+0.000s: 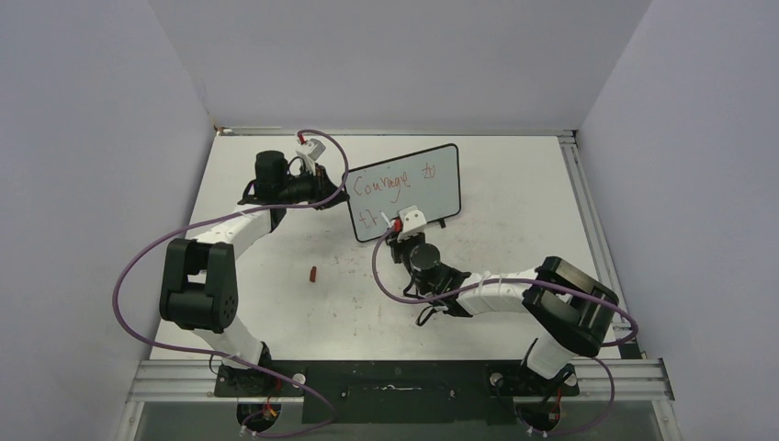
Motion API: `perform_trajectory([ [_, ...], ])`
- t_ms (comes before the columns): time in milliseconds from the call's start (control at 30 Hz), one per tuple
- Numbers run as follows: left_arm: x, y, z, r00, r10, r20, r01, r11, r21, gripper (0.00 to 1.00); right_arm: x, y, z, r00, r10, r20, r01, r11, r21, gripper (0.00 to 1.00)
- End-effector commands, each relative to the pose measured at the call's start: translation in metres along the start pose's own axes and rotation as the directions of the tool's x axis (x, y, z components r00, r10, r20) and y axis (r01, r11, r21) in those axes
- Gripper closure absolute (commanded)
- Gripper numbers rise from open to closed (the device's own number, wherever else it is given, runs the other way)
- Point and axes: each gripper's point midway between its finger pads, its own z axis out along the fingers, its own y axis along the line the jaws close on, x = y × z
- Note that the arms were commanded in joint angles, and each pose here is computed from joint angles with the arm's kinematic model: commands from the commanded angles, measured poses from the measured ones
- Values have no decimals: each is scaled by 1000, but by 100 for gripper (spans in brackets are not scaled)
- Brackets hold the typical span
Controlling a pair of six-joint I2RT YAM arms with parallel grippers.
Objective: Write a sentence on the whiteboard
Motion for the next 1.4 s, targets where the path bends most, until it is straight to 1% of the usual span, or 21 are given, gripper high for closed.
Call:
perform_trajectory([
  [0, -30, -20, -9, 996, 64, 57, -66, 997, 43, 100, -26, -3, 3, 996, 42, 79, -44, 999, 17, 95],
  [133, -29, -19, -8, 997, 61, 54, -63, 997, 42, 100, -30, -4, 10, 995, 41, 90, -43, 999, 19, 95],
  [400, -28, -19, -8, 997, 60, 52, -62, 997, 43, 100, -20, -7, 21, 997, 36, 75, -38, 999, 26, 95],
  [900, -29, -20, -8, 997, 62, 53, -64, 997, 45, 100, 28, -12, 8, 999, 33, -30, -32, 998, 47, 95],
  [1100, -29, -19, -8, 997, 62, 53, -64, 997, 44, 100, 25, -12, 7, 999, 32, -23, -31, 998, 50, 95],
  [1367, -28, -19, -8, 997, 61, 50, -63, 997, 43, 100, -3, -19, -2, 998, 46, 49, -50, 996, 77, 95],
])
